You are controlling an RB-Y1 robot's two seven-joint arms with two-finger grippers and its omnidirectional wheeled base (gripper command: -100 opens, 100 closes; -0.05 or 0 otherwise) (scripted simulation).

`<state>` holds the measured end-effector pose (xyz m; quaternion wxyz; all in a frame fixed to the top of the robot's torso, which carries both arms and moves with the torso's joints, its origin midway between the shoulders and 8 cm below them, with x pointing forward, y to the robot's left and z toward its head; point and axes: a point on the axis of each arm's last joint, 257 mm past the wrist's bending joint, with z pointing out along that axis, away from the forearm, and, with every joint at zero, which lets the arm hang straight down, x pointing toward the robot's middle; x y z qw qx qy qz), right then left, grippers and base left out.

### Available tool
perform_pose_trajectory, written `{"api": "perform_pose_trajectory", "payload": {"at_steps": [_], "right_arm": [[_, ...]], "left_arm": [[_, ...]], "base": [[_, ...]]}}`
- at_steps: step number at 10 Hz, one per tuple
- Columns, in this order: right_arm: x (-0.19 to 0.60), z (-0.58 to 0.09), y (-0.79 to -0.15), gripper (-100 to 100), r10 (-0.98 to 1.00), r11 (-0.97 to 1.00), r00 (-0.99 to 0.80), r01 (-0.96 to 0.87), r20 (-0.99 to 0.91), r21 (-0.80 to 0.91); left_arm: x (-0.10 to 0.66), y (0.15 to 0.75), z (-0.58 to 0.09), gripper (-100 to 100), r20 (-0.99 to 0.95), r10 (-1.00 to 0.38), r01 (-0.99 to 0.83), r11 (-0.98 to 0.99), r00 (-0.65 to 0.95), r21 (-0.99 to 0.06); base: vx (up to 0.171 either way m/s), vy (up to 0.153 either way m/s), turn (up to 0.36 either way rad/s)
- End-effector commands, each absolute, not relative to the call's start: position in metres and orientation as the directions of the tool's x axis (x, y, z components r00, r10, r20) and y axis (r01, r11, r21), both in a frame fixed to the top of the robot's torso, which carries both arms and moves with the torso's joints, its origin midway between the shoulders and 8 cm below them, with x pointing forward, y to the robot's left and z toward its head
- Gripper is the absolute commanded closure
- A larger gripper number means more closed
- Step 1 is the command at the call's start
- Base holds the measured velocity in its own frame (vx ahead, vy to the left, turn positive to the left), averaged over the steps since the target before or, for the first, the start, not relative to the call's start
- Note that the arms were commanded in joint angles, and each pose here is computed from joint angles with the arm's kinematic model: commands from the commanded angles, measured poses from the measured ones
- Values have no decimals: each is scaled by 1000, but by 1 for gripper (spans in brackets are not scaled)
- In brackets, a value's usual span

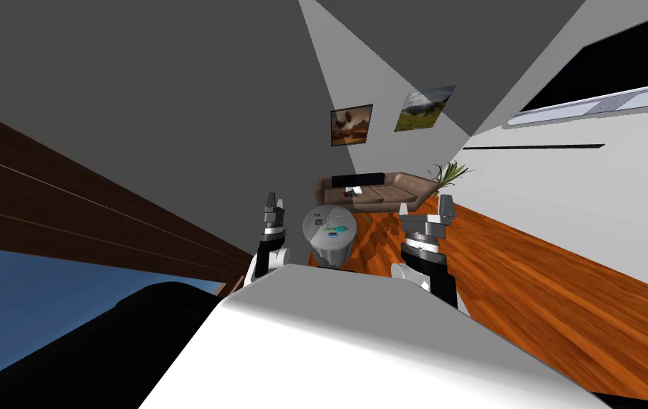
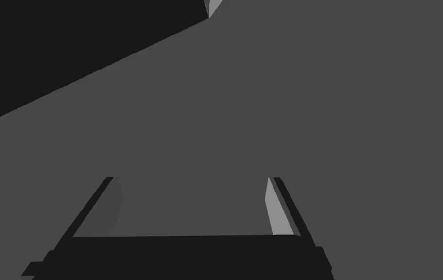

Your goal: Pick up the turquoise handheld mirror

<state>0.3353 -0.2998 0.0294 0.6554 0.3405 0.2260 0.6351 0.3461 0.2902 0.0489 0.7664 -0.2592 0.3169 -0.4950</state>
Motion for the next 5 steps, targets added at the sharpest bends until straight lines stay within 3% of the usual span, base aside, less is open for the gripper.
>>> {"api": "perform_pose_trajectory", "payload": {"at_steps": [1,5], "right_arm": [[335,29,-300,0,986,-39,91,-679,136,733],[335,29,-300,0,986,-39,91,-679,136,733]], "left_arm": [[352,294,38,-100,-253,-923,571,378,290,-729],[371,315,-2,-100,-281,-927,472,368,246,-801]], "base": [[-25,-18,-47],[-39,-26,-76]]}}
